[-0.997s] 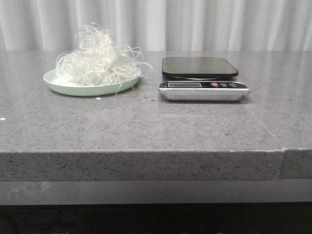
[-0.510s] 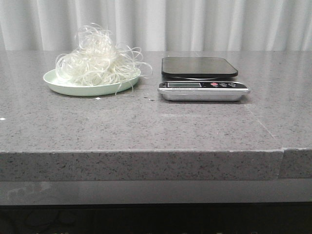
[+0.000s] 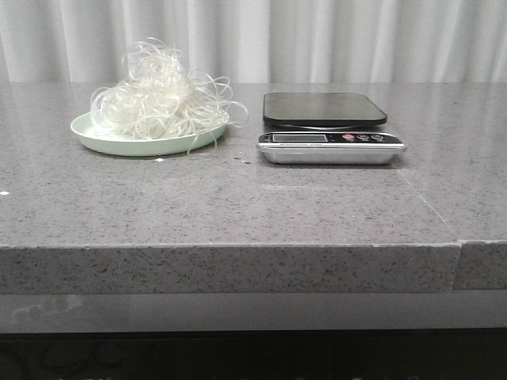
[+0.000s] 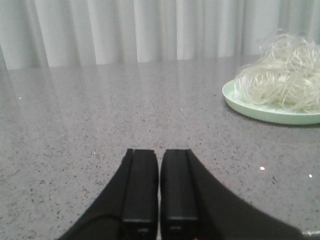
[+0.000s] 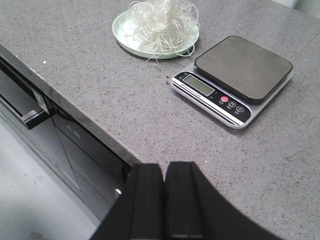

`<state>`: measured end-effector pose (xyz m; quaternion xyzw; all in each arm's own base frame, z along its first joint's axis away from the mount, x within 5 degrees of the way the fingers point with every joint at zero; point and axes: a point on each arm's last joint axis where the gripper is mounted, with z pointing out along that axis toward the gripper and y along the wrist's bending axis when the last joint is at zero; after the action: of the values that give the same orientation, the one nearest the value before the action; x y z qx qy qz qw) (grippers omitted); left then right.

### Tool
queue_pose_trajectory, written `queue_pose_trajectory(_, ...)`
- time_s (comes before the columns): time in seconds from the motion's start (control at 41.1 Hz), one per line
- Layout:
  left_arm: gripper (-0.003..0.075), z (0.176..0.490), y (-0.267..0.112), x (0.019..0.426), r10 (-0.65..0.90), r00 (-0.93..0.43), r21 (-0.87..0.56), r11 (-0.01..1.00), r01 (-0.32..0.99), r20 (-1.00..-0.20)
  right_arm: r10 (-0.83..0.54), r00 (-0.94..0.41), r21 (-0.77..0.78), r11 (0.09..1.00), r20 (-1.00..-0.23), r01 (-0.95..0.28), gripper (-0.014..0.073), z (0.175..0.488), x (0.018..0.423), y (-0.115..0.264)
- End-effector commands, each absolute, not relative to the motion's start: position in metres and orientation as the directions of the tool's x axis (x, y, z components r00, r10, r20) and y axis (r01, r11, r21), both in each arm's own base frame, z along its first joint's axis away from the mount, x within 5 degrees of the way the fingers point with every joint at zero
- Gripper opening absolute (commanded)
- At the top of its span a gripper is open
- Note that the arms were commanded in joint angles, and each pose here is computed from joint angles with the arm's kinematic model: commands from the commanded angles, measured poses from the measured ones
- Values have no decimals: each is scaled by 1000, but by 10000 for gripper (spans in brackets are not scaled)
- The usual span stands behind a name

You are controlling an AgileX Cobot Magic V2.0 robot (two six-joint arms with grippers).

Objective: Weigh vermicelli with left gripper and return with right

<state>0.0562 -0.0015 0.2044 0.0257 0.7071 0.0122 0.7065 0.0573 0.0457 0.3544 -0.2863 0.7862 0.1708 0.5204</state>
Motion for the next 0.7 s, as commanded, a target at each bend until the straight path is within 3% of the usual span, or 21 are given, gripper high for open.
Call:
queue_pose_trajectory(0.0,141,213,-1,54,20,116,21,1000,9,-993,-227,-229,-39,785,-947,-618,145,367,59,46)
queue_pose_trajectory(0.681,141,216,0,54,2,153,3,1000,10,-988,-227,-229,-39,785,-947,-618,145,367,59,46)
